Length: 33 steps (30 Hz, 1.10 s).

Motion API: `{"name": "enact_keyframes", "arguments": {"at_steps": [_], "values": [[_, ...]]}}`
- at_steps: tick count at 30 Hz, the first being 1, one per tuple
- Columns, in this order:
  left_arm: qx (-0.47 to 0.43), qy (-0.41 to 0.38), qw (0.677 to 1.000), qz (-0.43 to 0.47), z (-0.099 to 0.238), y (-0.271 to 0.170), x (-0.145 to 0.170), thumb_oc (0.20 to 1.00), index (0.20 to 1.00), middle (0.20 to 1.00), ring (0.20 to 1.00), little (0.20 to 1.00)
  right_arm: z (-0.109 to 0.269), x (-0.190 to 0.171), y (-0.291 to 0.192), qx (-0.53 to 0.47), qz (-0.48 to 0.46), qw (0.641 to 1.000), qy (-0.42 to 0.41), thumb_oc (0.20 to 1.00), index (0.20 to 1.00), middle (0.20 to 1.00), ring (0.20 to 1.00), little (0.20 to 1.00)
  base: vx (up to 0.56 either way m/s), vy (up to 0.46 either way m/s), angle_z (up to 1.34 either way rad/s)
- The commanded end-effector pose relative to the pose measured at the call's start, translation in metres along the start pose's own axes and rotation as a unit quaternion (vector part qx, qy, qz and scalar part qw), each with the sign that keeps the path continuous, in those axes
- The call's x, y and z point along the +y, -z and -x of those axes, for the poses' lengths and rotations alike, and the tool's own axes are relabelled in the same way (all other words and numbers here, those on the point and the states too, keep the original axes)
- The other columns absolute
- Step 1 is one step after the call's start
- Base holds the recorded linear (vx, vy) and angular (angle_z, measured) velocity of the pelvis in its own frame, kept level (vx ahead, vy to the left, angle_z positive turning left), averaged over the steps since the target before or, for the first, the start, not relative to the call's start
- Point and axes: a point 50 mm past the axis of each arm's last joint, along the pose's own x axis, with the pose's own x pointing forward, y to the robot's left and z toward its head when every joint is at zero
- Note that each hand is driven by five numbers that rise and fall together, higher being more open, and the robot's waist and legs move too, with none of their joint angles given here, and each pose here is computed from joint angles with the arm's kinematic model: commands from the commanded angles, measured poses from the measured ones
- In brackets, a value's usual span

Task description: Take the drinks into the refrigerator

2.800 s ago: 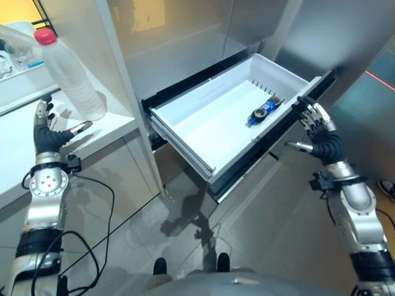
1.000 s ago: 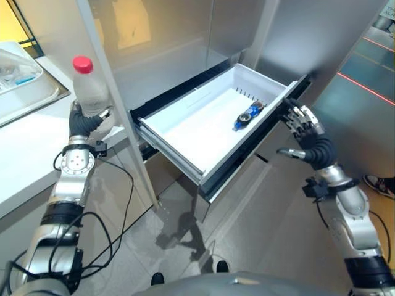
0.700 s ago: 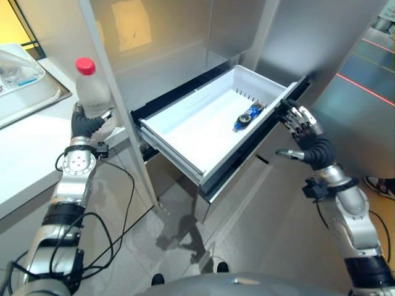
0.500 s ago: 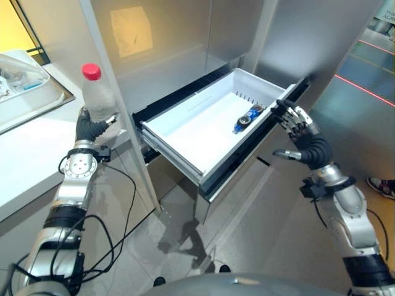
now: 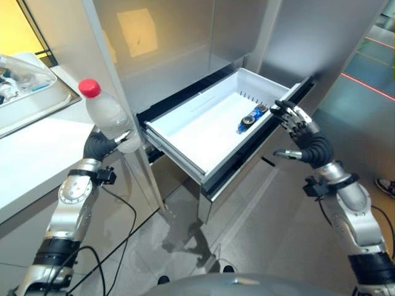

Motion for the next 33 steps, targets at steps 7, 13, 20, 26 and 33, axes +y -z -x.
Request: {"name": "enact_keyframes", "arguments": {"at_steps": [7,13,20,26,33], "values": [[-0.200,0.152,0.968,0.025,-0.035,-0.089,-0.032,0.200,0.200,0.200,0.200,0.200,-0.042,-0.021,-0.033,-0.085,0.044,0.995,-0.008,1.000,1.000,1.000,1.000,1.000,0.00,0.000,0.00],[-0.172,0.224,0.959,0.026,-0.054,-0.081,-0.063,0.200,0.200,0.200,0.200,0.200,-0.099,0.006,-0.063,-0.150,0.097,0.980,-0.087,1.000,1.000,1.000,1.000,1.000,0.00,0.002,-0.01],[-0.163,0.260,0.952,-0.001,-0.070,-0.080,-0.085,0.200,0.200,0.200,0.200,0.200,-0.135,0.043,-0.069,-0.159,0.091,0.968,-0.169,1.000,1.000,1.000,1.000,1.000,-0.01,0.002,-0.02],[-0.159,0.256,0.953,-0.004,-0.071,-0.076,-0.089,0.200,0.200,0.200,0.200,0.200,-0.123,0.069,-0.050,-0.128,0.054,0.961,-0.240,1.000,1.000,1.000,1.000,1.000,0.00,0.000,0.00],[-0.158,0.236,0.959,-0.004,-0.073,-0.072,-0.091,0.200,0.200,0.200,0.200,0.200,-0.110,0.108,-0.036,-0.096,-0.023,0.936,-0.337,1.000,1.000,1.000,1.000,1.000,0.00,0.000,0.00]]}}
